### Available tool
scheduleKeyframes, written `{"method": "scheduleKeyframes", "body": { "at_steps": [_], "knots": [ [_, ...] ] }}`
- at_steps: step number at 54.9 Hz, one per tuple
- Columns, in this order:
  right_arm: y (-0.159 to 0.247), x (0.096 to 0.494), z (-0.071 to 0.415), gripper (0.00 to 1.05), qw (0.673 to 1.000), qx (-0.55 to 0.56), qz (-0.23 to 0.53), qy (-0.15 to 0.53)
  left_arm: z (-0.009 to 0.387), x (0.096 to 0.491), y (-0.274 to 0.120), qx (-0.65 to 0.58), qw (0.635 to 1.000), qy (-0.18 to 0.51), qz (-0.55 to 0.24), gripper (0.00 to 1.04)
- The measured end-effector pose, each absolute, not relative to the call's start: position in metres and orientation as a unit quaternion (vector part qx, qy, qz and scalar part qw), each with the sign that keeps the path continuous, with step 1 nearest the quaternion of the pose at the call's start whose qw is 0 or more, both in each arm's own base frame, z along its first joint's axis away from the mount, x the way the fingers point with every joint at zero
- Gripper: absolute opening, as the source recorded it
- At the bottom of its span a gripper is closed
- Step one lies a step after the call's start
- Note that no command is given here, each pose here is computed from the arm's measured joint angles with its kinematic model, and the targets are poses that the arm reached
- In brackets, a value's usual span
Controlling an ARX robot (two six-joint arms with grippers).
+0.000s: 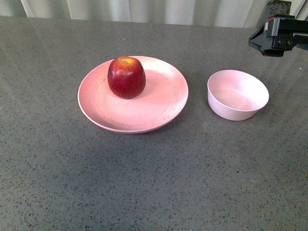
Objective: Move apple from plate to bowl
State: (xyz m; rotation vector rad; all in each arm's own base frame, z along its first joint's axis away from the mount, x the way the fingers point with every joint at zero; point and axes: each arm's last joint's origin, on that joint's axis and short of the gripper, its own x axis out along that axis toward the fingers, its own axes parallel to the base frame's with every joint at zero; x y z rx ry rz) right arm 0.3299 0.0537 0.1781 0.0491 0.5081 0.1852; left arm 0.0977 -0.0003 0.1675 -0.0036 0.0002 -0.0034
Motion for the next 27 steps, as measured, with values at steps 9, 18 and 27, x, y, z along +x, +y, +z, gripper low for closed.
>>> {"method": "scheduleKeyframes", "body": {
  "at_steps": [9,18,27],
  "knots": [
    [0.054,0.330,0.178,0.96,0.963,0.024,0.091,0.251,0.167,0.098,0.000,-0.002,1.000,0.000,-0.002,0.96],
    [0.054,0.330,0.178,0.96,0.963,0.024,0.091,0.251,0.167,0.098,0.000,-0.002,1.000,0.000,-0.002,0.96],
    [0.045,0.311,0.164,0.74,0.996,0.002,0.009,0.086,0.167,0.098,0.000,-0.002,1.000,0.000,-0.002,0.96]
  ]
}}
